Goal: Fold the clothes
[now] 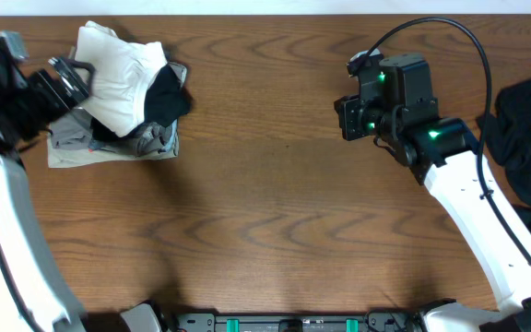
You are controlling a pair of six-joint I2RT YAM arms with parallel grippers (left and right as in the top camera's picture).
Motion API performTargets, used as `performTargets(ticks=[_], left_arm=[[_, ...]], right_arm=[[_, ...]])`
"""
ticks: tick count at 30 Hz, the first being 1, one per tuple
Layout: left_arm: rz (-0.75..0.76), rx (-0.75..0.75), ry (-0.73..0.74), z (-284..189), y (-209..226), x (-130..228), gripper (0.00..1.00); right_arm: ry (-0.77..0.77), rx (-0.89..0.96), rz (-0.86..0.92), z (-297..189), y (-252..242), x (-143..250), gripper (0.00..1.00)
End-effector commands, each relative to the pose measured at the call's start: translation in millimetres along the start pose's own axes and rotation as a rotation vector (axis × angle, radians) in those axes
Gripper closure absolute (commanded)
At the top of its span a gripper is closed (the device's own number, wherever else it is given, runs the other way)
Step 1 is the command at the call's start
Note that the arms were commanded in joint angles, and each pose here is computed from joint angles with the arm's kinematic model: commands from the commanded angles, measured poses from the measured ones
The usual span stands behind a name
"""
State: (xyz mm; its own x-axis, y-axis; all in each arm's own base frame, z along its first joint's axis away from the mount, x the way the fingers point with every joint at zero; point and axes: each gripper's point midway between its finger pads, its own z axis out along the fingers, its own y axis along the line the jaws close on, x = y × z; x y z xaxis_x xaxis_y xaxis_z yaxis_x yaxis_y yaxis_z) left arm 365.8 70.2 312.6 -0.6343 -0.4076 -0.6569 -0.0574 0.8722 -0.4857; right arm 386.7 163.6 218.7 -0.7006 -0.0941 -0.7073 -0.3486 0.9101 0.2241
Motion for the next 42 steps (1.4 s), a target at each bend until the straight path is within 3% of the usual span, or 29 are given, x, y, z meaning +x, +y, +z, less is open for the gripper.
performTargets(ticks=[1,5,7,8,9,20,35,42], left_arm=[[0.359,0.083,0.029,-18,-49,23,0.00],[0.582,0.028,0.030,-53,-85,53,0.01],[0.636,-0.033,-0.010,-69,-91,55,0.02],[0.656,-0.051,-0.031,-80,-95,58,0.02],[0.667,-0.051,-0.042,-85,-99,60,0.02],[0.691,-0.041,-0.092,-110,-109,69,0.02],[0.689,-0.041,-0.087,-108,-109,69,0.02],[0.689,-0.041,-0.087,-108,-109,69,0.02]], right_arm=[[-0.127,-0.008,-0.035,-42,5,-26,0.79],[-0.281,0.008,-0.039,-102,4,-49,0.71],[-0.345,0.022,-0.041,-132,3,-54,0.56],[-0.382,0.031,-0.042,-151,3,-54,0.03],[-0.402,0.037,-0.043,-162,4,-54,0.01],[-0.442,0.044,-0.044,-236,16,-9,0.01],[-0.176,0.119,-0.006,-223,0,60,0.01],[-0.345,0.299,-0.005,-239,-28,34,0.01]])
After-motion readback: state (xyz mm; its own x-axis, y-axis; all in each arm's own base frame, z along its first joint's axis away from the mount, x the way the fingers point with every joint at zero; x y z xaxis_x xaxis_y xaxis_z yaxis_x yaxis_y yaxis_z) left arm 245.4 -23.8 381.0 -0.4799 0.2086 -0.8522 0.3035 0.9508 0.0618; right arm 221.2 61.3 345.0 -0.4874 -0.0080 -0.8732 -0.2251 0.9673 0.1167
